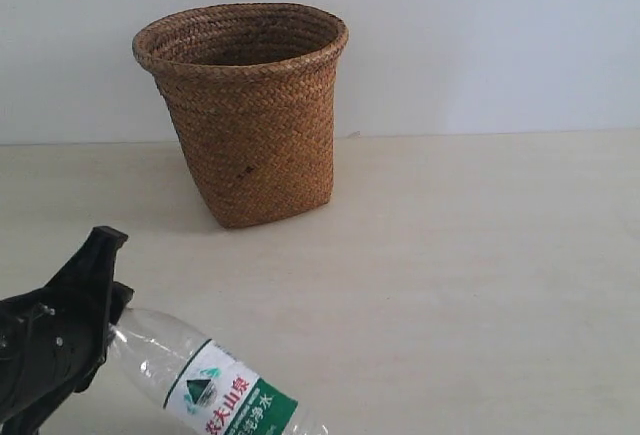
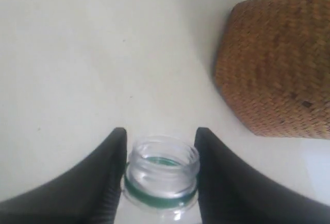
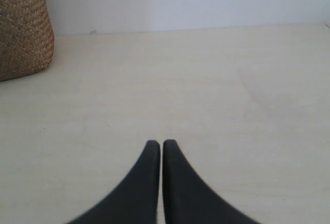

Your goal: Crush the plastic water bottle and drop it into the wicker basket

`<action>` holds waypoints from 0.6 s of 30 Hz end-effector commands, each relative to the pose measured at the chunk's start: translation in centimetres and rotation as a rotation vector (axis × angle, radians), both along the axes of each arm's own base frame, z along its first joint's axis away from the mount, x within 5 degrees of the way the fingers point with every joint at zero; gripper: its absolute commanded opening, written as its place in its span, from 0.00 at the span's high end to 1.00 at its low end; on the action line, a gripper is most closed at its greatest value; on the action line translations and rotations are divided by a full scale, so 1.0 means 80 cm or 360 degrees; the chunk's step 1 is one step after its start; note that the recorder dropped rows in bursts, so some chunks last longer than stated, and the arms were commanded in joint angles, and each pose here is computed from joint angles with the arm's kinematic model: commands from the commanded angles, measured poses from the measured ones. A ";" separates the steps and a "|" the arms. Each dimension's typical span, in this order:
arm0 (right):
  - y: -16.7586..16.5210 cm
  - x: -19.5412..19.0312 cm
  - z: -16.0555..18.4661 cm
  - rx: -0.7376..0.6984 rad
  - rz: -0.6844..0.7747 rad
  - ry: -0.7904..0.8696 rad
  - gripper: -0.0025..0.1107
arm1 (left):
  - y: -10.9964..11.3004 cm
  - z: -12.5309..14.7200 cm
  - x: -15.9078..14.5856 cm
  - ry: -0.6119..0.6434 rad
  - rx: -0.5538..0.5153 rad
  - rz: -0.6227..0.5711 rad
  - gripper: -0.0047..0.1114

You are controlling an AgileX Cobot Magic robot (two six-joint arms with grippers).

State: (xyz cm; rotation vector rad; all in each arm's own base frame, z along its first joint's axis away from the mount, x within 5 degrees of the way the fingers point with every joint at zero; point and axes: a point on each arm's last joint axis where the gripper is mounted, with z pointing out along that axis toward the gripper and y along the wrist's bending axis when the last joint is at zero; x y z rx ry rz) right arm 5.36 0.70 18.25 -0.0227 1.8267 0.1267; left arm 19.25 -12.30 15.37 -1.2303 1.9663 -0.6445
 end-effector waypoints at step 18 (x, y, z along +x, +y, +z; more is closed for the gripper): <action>0.000 0.000 0.001 0.0002 -0.0003 -0.0015 0.98 | 0.007 -0.024 -0.004 0.0223 -0.0017 -0.0006 0.58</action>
